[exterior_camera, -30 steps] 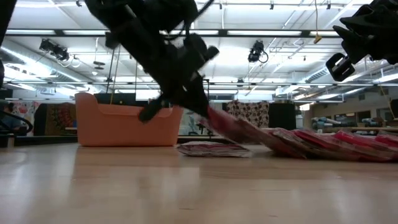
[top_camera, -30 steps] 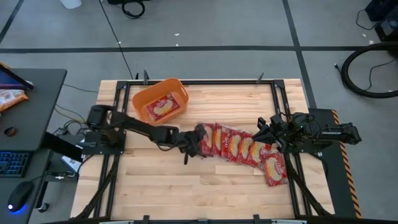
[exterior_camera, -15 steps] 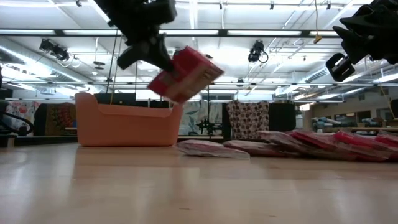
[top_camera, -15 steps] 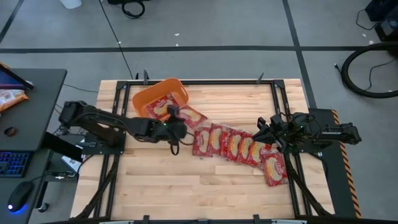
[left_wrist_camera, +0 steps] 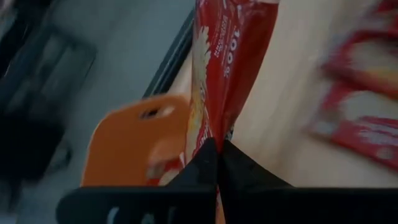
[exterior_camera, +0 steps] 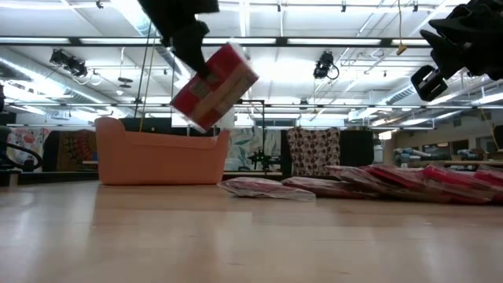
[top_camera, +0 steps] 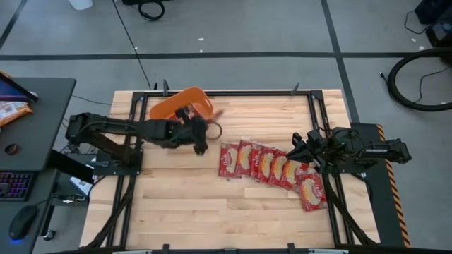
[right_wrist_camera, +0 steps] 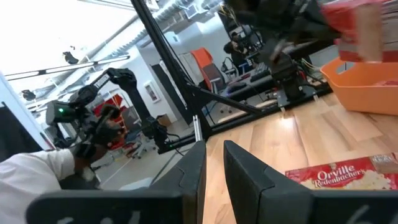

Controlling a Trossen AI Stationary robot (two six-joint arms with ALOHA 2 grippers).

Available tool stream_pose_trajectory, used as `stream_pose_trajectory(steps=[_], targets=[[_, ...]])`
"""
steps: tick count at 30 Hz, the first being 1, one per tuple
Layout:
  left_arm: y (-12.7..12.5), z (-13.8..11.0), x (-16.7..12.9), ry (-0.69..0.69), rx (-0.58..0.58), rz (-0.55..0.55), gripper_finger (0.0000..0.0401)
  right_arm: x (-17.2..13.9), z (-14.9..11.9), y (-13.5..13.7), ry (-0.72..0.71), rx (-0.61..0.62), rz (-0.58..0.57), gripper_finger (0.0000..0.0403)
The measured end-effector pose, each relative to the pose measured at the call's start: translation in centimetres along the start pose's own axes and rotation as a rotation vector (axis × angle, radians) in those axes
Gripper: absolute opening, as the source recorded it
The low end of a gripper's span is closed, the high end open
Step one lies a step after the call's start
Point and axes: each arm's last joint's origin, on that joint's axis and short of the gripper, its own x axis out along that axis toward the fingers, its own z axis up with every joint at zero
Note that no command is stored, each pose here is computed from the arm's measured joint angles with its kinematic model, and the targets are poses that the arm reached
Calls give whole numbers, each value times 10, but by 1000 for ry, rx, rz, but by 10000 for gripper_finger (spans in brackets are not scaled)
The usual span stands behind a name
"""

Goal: Sort popcorn bags into baskets
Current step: Put the red popcorn pack into the orange bin

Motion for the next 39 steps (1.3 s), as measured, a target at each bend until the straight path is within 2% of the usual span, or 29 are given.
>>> stream_pose_trajectory(steps=[5, 11, 22, 25, 28, 32, 36, 39], targets=[[25, -12, 16, 156, -100, 90, 4, 0, 1, 1, -11, -5, 7, 61], [50, -23, 47, 339, -202, 120, 4, 0, 1, 1, -15, -7, 9, 61], [59, -45, 111, 583, -71, 162, 7, 0, 2, 1, -20, -9, 12, 61], [55, -48, 119, 607, -53, 160, 26, 0, 2, 1, -20, -9, 12, 61], [50, -47, 118, 603, -48, 150, 62, 0, 2, 1, -20, -9, 12, 61], [43, -35, 112, 567, -50, 87, 107, 0, 2, 1, -20, -9, 12, 61], [35, -21, 103, 509, 10, 48, 126, 0, 2, 1, -20, -9, 12, 61], [24, -13, 96, 472, 135, -56, 126, 0, 2, 1, -20, -9, 12, 61]])
